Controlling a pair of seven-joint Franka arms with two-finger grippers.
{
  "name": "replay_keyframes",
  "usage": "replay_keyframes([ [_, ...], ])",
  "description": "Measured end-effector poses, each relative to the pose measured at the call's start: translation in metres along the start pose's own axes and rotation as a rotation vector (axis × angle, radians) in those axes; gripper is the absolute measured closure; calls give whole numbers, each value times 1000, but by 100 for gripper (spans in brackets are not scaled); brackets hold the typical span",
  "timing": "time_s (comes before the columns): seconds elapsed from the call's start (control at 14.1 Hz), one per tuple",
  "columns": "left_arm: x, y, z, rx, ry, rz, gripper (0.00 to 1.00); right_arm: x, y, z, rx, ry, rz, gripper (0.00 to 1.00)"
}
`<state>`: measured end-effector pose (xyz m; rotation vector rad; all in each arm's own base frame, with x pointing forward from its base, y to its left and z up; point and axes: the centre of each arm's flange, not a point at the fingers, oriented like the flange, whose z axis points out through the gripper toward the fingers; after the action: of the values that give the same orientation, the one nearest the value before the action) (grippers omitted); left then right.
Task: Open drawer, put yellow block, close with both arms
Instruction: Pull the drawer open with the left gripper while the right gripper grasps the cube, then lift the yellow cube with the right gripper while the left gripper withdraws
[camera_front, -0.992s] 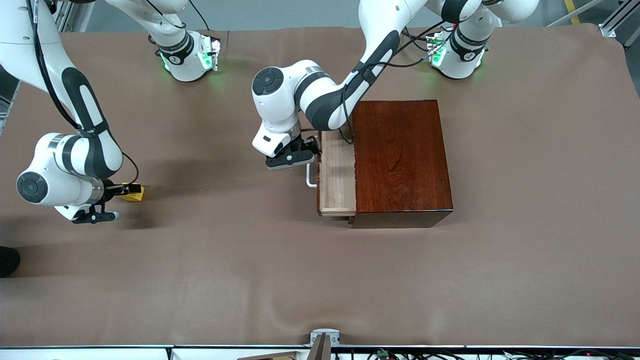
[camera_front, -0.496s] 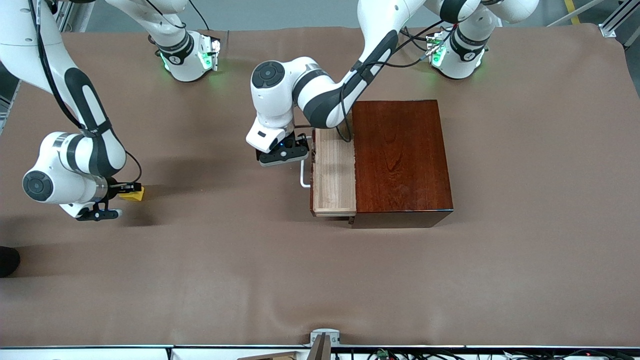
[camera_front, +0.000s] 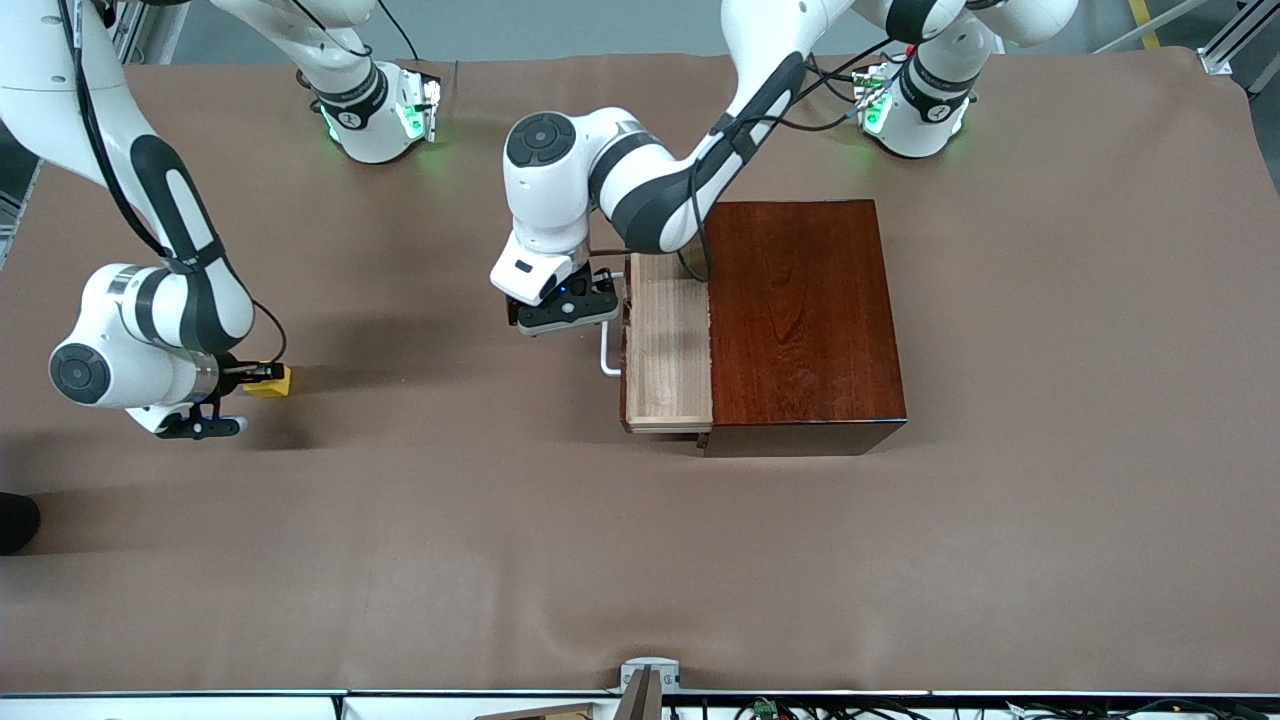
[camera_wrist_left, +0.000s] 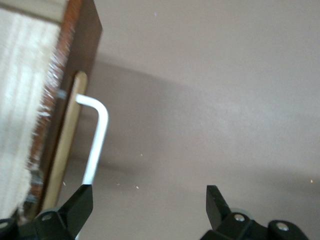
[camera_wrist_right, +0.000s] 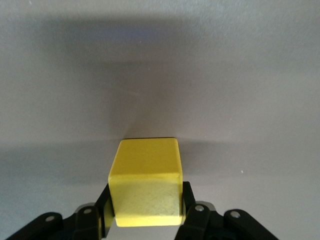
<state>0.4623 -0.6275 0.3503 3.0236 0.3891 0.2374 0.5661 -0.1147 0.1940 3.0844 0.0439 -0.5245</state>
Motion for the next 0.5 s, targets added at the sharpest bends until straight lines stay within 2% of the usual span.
replay_keyframes([
  [0.07, 8, -5, -6, 19, 5, -10, 0, -1, -1, 0, 13, -10, 8, 44],
  [0.21, 27, -15, -31, 44, 23, -36, 0, -5, -9, -5, 92, -35, 47, 44],
  [0.35, 45, -27, -79, 47, 48, -41, 0, -9, -28, -16, 162, -57, 71, 44],
  [0.5, 62, -47, -130, 74, 62, -51, 0, -12, -53, -32, 171, -77, 130, 44],
])
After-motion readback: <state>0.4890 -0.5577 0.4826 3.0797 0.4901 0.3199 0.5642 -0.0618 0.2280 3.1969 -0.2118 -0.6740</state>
